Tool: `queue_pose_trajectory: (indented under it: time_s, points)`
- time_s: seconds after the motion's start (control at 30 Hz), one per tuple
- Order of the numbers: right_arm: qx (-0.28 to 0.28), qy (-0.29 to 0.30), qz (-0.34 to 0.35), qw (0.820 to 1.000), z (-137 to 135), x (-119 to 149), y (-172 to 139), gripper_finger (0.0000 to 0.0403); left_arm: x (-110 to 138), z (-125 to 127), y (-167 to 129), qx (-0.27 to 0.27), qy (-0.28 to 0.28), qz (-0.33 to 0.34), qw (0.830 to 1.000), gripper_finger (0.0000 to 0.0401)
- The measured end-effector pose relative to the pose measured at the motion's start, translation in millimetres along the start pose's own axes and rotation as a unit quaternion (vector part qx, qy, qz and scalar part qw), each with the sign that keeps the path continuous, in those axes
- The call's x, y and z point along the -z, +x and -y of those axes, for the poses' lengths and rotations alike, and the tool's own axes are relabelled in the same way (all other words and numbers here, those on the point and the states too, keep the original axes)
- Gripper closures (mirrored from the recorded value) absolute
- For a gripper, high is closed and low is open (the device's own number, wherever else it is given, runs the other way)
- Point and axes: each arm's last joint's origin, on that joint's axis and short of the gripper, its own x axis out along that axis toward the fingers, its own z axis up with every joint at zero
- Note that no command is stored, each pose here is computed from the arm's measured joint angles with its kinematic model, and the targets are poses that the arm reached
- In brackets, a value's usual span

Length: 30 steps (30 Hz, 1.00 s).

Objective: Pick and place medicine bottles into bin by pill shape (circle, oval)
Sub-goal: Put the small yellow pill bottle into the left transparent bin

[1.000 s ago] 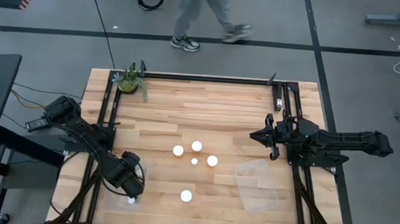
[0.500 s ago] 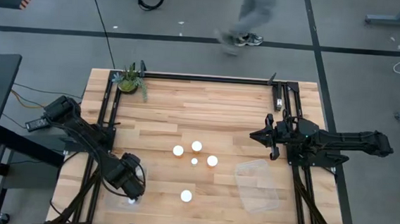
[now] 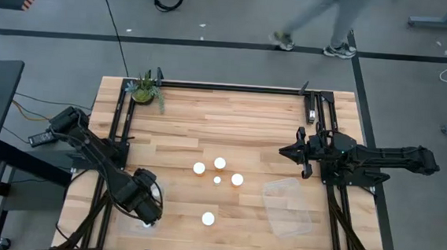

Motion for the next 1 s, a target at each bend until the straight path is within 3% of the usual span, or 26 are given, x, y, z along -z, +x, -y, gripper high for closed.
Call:
queue_pose_trajectory:
  time_s: [0.43,0.7,1.0]
  points:
    - [0.0,-0.001,0.0,1.0,0,0,0,0.0356,-32,30,-10,0.14,0.004,0.054,0.989,0.0195]
    - [0.0,0.0,0.0,1.0,0,0,0,0.0356,-59,41,-13,0.185,0.024,0.088,0.979,0.0195]
    - [0.0,0.0,0.0,1.0,0,0,0,0.0356,-95,78,5,0.239,0.057,0.131,0.96,0.0206]
